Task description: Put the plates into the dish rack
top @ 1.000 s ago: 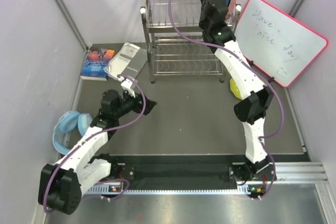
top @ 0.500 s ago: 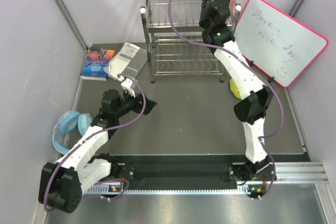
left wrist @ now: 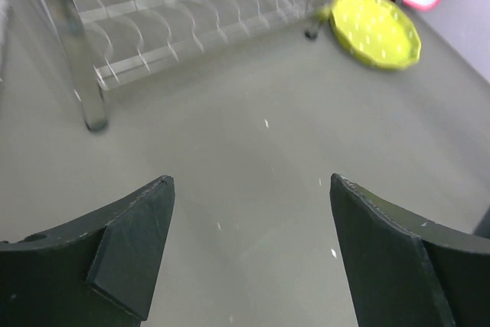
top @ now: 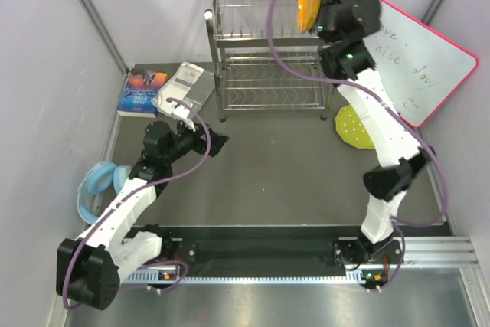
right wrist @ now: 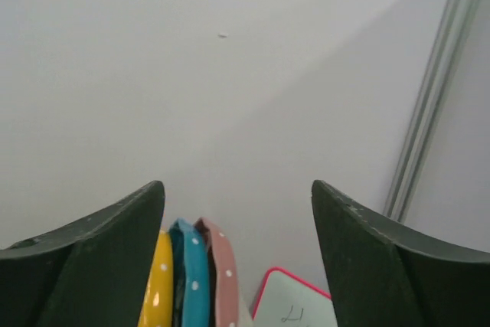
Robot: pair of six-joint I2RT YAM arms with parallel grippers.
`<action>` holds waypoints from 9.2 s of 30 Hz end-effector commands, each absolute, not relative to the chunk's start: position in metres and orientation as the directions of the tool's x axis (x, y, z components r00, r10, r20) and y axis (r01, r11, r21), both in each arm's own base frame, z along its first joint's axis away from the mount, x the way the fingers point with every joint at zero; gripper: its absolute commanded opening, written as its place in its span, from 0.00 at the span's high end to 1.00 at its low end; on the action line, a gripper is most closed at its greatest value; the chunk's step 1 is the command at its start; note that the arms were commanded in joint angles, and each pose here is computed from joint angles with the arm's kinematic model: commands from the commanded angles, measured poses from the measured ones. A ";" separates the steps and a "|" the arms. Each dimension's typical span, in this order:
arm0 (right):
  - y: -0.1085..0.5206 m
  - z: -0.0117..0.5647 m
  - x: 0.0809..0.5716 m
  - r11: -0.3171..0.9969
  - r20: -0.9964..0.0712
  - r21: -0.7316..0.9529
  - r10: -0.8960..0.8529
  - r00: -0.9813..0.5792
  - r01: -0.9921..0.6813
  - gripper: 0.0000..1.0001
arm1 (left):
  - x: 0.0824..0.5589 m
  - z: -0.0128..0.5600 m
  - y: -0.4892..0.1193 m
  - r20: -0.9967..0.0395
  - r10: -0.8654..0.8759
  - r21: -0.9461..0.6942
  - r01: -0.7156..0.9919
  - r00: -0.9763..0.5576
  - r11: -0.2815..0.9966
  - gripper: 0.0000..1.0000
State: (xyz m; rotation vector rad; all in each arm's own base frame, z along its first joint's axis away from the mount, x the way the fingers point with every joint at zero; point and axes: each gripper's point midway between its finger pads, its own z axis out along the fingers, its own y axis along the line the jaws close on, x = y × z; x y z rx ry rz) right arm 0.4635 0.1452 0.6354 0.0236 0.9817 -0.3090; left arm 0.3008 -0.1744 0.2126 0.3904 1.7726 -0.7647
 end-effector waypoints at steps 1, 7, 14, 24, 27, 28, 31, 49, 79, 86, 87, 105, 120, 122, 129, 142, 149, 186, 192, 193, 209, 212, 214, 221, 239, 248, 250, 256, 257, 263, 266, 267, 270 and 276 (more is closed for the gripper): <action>0.089 0.684 0.390 0.939 -0.780 -0.108 -0.283 0.558 0.326 0.14 | 0.324 0.271 -0.174 -0.973 -0.148 -0.226 0.624 -0.176 0.748 0.12; 0.014 0.575 0.385 0.885 -0.875 -0.367 -0.432 0.216 0.285 0.00 | 0.324 0.283 -0.191 -0.960 -0.185 -0.278 0.649 -0.210 0.708 0.01; -0.053 0.331 0.347 0.779 -0.719 -0.608 -0.622 -0.310 -0.151 0.00 | 0.312 0.233 -0.198 -0.947 -0.077 -0.269 0.641 -0.311 0.719 0.01; -0.062 0.169 0.367 0.774 -0.571 -0.229 -0.598 -0.562 -0.591 0.09 | 0.309 0.188 -0.189 -0.919 0.123 -0.158 0.635 -0.374 0.756 0.01; -0.064 0.138 0.386 0.743 -0.534 -0.174 -0.623 -0.572 -0.646 0.24 | 0.310 0.181 -0.187 -0.897 0.150 -0.159 0.622 -0.415 0.767 0.01; -0.064 0.134 0.393 0.731 -0.530 -0.172 -0.634 -0.563 -0.660 0.30 | 0.311 0.181 -0.187 -0.892 0.151 -0.165 0.616 -0.427 0.770 0.01; -0.061 0.108 0.412 0.684 -0.510 -0.177 -0.679 -0.528 -0.708 0.40 | 0.313 0.178 -0.188 -0.880 0.150 -0.178 0.607 -0.450 0.775 0.01; -0.013 0.005 0.329 0.273 -0.245 -0.033 -0.935 -0.257 -0.962 0.71 | 0.339 0.176 -0.185 -0.874 0.157 -0.150 0.565 -0.459 0.812 0.01; 0.222 0.047 0.258 -0.105 -0.356 -0.007 -0.929 0.101 -0.994 0.64 | 0.322 0.149 -0.089 -0.741 -0.317 -0.364 -0.043 -0.592 0.930 0.01; 0.162 0.139 0.321 0.324 -0.510 -0.192 -0.840 -0.188 -0.926 0.39 | 0.298 0.130 -0.132 -0.650 -0.317 -0.491 0.063 -0.691 0.869 0.12; 0.147 0.144 0.322 0.389 -0.520 -0.177 -0.817 -0.249 -0.904 0.35 | 0.296 0.125 -0.140 -0.648 -0.298 -0.491 0.085 -0.701 0.867 0.17; 0.008 0.077 0.310 0.599 -0.473 0.485 -0.433 -0.767 -0.637 0.26 | 0.239 0.067 -0.329 -0.688 0.147 -0.476 0.594 -0.711 0.649 0.76; 0.043 0.034 0.284 0.439 -0.394 0.663 -0.485 -0.781 -0.607 0.24 | 0.259 0.041 -0.384 -0.648 0.189 -0.497 0.597 -0.738 0.629 0.82; 0.049 0.032 0.281 0.430 -0.396 0.676 -0.472 -0.788 -0.598 0.23 | 0.260 0.042 -0.391 -0.643 0.198 -0.502 0.602 -0.740 0.621 0.83; 0.066 0.027 0.269 0.410 -0.379 0.723 -0.437 -0.816 -0.555 0.23 | 0.255 0.037 -0.401 -0.620 0.231 -0.517 0.612 -0.750 0.598 0.86; 0.087 0.025 0.288 0.473 -0.378 0.742 -0.291 -0.879 -0.476 0.24 | 0.234 0.022 -0.412 -0.613 0.309 -0.483 0.654 -0.727 0.582 0.91; 0.098 0.026 0.297 0.490 -0.344 0.775 -0.201 -0.917 -0.398 0.28 | 0.236 0.008 -0.405 -0.585 0.347 -0.440 0.646 -0.733 0.623 0.90; 0.065 -0.008 0.314 0.783 -0.237 0.571 -0.130 -0.963 -0.247 0.93 | 0.214 -0.036 -0.316 -0.454 0.477 -0.360 0.645 -0.752 0.674 0.47; 0.062 -0.006 0.313 0.794 -0.240 0.553 -0.138 -0.961 -0.252 0.94 | 0.187 -0.012 -0.320 -0.509 0.476 -0.490 0.697 -0.717 0.524 0.39; 0.062 -0.006 0.313 0.795 -0.236 0.553 -0.136 -0.962 -0.248 0.94 | 0.188 -0.007 -0.324 -0.529 0.465 -0.503 0.704 -0.710 0.502 0.37; 0.064 -0.009 0.321 0.795 -0.205 0.573 -0.095 -0.974 -0.198 0.51 | 0.227 -0.001 -0.360 -0.485 0.400 -0.652 0.627 -0.777 0.427 0.32; 0.068 -0.012 0.317 0.791 -0.196 0.577 -0.110 -0.974 -0.205 0.51 | 0.226 0.003 -0.363 -0.364 0.339 -0.767 0.485 -0.868 0.419 0.31; 0.070 -0.014 0.314 0.794 -0.199 0.566 -0.128 -0.972 -0.221 0.51 | 0.232 0.003 -0.365 -0.282 0.276 -0.822 0.380 -0.919 0.425 0.32; 0.072 -0.013 0.328 0.814 -0.262 0.531 -0.105 -0.959 -0.235 0.50 | 0.283 -0.011 -0.364 -0.239 0.123 -0.782 0.266 -0.963 0.563 0.34; 0.089 -0.002 0.326 0.786 -0.265 0.545 -0.169 -0.949 -0.292 0.61 | 0.279 -0.048 -0.368 -0.180 0.090 -0.667 0.189 -0.979 0.721 0.66; 0.097 0.004 0.292 0.770 -0.215 0.574 -0.189 -0.958 -0.280 0.64 | 0.287 -0.069 -0.359 -0.133 -0.057 -0.526 0.021 -0.989 0.850 0.74; 0.097 0.009 0.291 0.767 -0.215 0.577 -0.189 -0.958 -0.281 0.63 | 0.289 -0.071 -0.355 -0.155 -0.079 -0.483 0.006 -0.985 0.876 0.91; 0.097 0.001 0.300 0.768 -0.184 0.593 -0.165 -0.969 -0.243 0.50 | 0.276 -0.073 -0.347 -0.164 -0.074 -0.469 0.011 -0.984 0.883 1.00; 0.099 0.002 0.301 0.760 -0.163 0.616 -0.135 -0.977 -0.208 0.49 | 0.274 -0.074 -0.346 -0.159 -0.068 -0.470 0.016 -0.985 0.882 1.00; 0.111 0.002 0.299 0.697 -0.134 0.692 -0.132 -0.982 -0.188 0.59 | 0.274 -0.072 -0.351 -0.180 -0.045 -0.480 0.047 -0.983 0.876 1.00; 0.108 0.003 0.296 0.710 -0.144 0.678 -0.127 -0.981 -0.191 0.66 | 0.275 -0.072 -0.350 -0.192 -0.048 -0.468 0.049 -0.980 0.882 1.00; 0.106 0.007 0.297 0.711 -0.160 0.674 -0.125 -0.979 -0.201 0.69 | 0.276 -0.072 -0.350 -0.197 -0.050 -0.464 0.048 -0.979 0.885 1.00; 0.100 0.016 0.296 0.720 -0.196 0.657 -0.124 -0.973 -0.224 0.89 | 0.278 -0.072 -0.347 -0.208 -0.038 -0.433 0.057 -0.977 0.900 0.91; 0.088 0.068 0.292 0.708 -0.366 0.583 -0.208 -0.907 -0.398 1.00 | 0.281 -0.050 -0.325 -0.240 0.046 -0.419 0.146 -0.970 0.896 0.56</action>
